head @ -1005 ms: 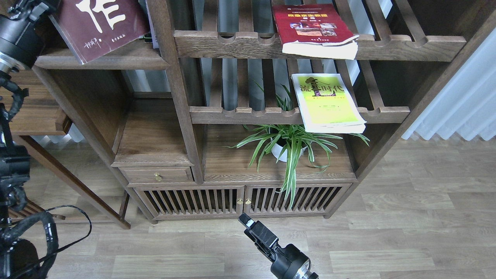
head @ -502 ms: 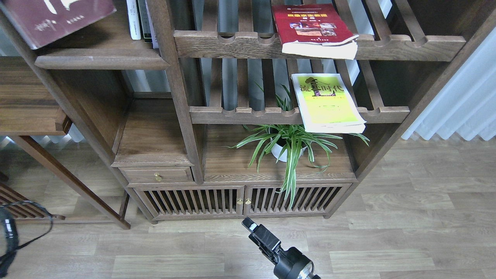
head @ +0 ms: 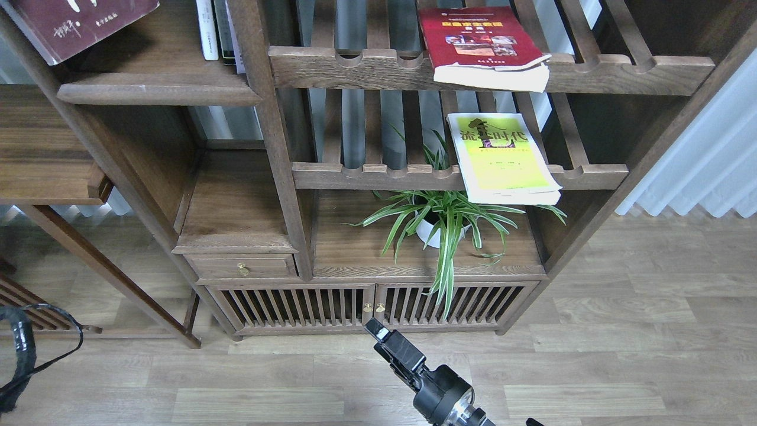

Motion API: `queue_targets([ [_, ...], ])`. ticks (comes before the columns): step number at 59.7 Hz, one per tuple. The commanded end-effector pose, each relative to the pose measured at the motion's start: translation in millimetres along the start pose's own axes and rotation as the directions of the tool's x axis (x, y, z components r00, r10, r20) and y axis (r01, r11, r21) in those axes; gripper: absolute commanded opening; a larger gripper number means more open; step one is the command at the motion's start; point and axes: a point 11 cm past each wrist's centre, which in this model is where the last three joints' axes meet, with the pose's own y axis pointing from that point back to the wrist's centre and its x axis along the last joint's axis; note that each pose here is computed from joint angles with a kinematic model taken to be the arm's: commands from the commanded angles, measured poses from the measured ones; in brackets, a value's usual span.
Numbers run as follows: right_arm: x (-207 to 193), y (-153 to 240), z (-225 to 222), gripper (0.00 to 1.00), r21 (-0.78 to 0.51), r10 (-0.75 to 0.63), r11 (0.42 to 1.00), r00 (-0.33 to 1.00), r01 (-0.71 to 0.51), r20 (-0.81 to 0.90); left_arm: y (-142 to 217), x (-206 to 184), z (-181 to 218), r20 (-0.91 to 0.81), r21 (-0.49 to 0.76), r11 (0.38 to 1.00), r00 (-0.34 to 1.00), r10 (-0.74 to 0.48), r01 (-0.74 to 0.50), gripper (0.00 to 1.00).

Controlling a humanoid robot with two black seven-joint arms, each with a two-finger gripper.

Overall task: Organize books on shelf
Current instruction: 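Push the maroon book onto the upper shelf with the left gripper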

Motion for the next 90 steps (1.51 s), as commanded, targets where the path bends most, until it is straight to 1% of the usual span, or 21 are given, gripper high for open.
queue_targets([
  [1,1,1,2,0.98,-0.004,0.003,1.0,1.0,-0.003,0.0,-12,-8,-7,0.056,-0.028,0.999,0.998,-0.023,0.025,0.0],
  [11,1,1,2,0.98,-0.005,0.002,1.0,1.0,-0.002,0.003,-22,-23,-19,0.094,-0.047,0.996,0.993,-0.075,0.079,0.0],
  [12,1,1,2,0.98,-0.003,0.002,1.0,1.0,-0.002,0.003,-27,-29,-21,0.103,-0.06,0.993,0.99,-0.092,0.099,0.0],
  [22,1,1,2,0.98,-0.005,0.002,1.0,1.0,-0.002,0.003,-35,-31,-23,0.124,-0.074,0.991,0.987,-0.102,0.112,0.0],
  [37,1,1,5,0.98,-0.012,0.003,1.0,1.0,-0.003,0.003,-30,-11,-35,0.113,-0.052,0.997,0.992,-0.051,0.057,0.0],
  [48,1,1,5,0.98,-0.011,0.003,1.0,1.0,-0.003,0.003,-36,-12,-37,0.11,-0.059,0.997,0.993,-0.048,0.055,0.0],
  [70,0,0,2,0.98,-0.006,-0.001,1.0,1.0,0.001,0.001,-26,5,-66,0.096,-0.013,1.0,0.995,-0.003,0.004,0.0],
  [90,0,0,1,0.98,-0.001,0.0,1.0,1.0,0.0,0.002,-38,6,-66,0.09,-0.01,1.0,0.996,0.016,-0.015,0.0],
])
